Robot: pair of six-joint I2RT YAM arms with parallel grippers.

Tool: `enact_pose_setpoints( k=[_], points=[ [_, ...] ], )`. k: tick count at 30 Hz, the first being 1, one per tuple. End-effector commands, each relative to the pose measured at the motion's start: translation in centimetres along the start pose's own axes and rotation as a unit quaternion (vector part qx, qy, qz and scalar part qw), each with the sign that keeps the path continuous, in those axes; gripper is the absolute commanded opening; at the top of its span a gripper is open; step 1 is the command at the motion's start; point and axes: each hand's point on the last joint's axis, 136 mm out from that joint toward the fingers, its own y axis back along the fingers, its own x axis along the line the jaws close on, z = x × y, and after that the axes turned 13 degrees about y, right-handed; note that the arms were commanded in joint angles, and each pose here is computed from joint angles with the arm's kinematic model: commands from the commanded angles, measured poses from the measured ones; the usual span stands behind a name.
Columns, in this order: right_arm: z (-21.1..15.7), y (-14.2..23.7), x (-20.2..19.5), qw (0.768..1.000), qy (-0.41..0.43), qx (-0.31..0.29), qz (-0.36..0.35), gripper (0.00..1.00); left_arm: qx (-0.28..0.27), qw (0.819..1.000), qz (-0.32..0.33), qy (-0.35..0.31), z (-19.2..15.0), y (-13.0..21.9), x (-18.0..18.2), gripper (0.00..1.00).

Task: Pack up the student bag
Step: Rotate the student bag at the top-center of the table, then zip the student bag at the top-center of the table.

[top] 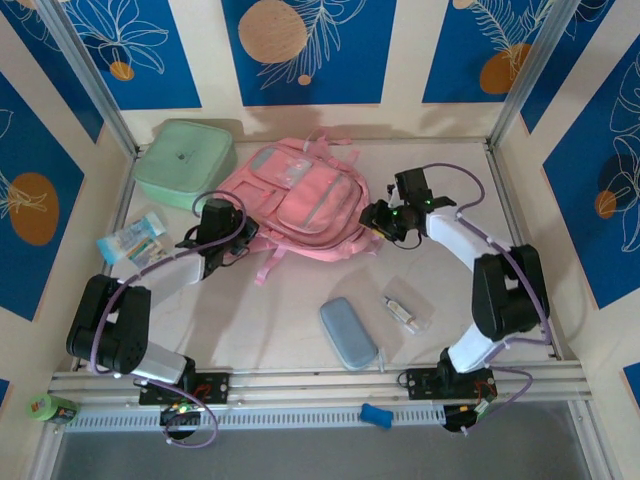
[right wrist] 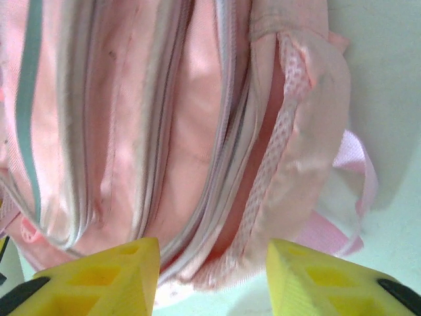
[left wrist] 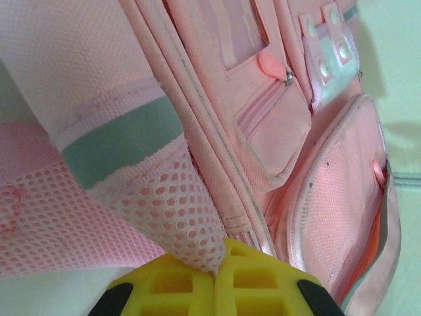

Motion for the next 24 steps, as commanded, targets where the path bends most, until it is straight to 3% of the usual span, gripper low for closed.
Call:
enact_pose_setpoints(
  k=[1, 6, 10, 17, 24],
  points=[
    [-3.3, 1.6, 0.4, 0.998, 0.047, 0.017, -0.049, 0.49, -0.015, 0.999, -0.047, 0.005, -0.2, 1.6, -3.3, 0.00],
    [-6.7, 2.1, 4.9, 0.986, 0.146, 0.014, -0.075, 0.49, -0.010, 0.999, -0.049, 0.004, -1.1, 2.4, -4.0, 0.00],
    [-8.7, 0.5, 9.9, 0.980, 0.189, 0.014, -0.056, 0.48, -0.004, 0.999, -0.047, 0.016, -2.0, 2.8, -3.9, 0.00],
    [-10.9, -4.3, 18.1, 0.979, 0.202, 0.028, 0.004, 0.40, -0.005, 0.998, -0.055, 0.033, -2.6, 3.6, -4.2, 0.00],
    [-10.0, -7.4, 20.6, 0.977, 0.213, -0.028, -0.004, 0.40, 0.005, 0.996, -0.072, 0.047, -3.0, 3.7, -5.0, 0.00]
  ],
)
